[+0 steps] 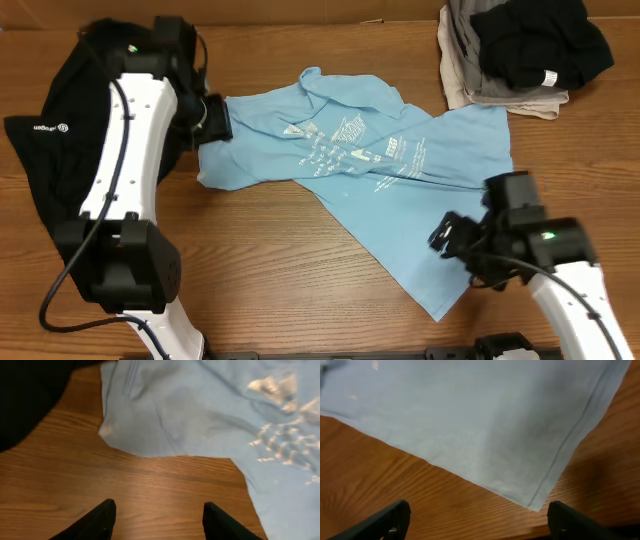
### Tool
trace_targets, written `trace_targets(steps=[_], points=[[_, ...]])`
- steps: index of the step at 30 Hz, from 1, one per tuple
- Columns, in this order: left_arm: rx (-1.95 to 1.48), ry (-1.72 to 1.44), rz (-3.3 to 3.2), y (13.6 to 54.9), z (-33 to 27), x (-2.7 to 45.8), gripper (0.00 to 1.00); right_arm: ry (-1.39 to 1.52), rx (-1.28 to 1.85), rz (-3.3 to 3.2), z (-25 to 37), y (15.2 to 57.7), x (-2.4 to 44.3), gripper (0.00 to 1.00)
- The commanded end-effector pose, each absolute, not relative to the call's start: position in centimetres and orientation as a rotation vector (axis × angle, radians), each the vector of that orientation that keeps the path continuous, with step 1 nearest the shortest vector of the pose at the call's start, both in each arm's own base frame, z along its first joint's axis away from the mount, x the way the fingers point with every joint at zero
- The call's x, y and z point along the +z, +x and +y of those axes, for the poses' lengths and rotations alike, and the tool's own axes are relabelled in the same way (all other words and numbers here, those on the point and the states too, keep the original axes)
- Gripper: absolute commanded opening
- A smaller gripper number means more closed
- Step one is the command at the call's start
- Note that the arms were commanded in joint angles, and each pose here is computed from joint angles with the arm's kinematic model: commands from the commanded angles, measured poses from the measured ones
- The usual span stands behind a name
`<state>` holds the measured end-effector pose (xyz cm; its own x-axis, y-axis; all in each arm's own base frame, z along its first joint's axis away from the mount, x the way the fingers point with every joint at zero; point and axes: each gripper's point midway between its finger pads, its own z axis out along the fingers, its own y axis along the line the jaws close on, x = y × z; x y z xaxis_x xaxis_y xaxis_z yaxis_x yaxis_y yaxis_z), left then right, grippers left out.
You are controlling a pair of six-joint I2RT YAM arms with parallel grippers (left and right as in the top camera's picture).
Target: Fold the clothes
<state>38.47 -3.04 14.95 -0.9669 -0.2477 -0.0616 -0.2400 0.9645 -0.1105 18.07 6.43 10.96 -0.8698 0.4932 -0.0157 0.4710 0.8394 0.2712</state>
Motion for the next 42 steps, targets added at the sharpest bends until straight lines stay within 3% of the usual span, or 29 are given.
trace_targets(steps=[1,6,10,18,26,35,37,39,40,42], points=[[-0.128,-0.516,3.086,37.1,-2.9,11.6,0.58,0.891,0.365,2.967,7.3,16.5,7.8,0.89],[-0.112,-0.539,3.136,35.4,-2.9,7.3,0.57,0.955,0.303,3.033,8.2,15.0,4.3,0.78],[-0.124,-0.546,3.114,35.5,-2.7,5.0,0.59,0.938,0.215,3.046,8.8,15.6,2.7,0.76],[-0.114,-0.399,3.050,37.0,-2.2,2.8,0.76,0.933,0.094,3.139,9.4,14.5,0.6,0.76],[0.070,-0.320,2.988,38.0,0.3,0.7,0.82,0.883,0.100,3.166,9.4,14.3,0.6,0.79],[-0.042,-0.467,3.025,36.9,-0.8,-2.8,0.82,0.890,0.123,3.179,9.7,14.1,0.6,0.80],[-0.108,-0.462,3.046,36.7,-1.7,-3.4,0.79,0.906,0.112,3.182,9.6,13.9,0.6,0.80],[-0.136,-0.457,3.067,36.4,-2.3,-4.0,0.68,0.970,0.069,3.188,9.3,13.3,0.7,0.80],[-0.133,-0.455,3.077,36.2,-2.4,-4.4,0.42,1.024,0.027,3.197,8.9,12.6,0.8,0.80],[-0.133,-0.454,3.078,36.3,-2.4,-4.6,0.08,1.092,-0.037,3.205,8.4,11.6,1.0,0.81]])
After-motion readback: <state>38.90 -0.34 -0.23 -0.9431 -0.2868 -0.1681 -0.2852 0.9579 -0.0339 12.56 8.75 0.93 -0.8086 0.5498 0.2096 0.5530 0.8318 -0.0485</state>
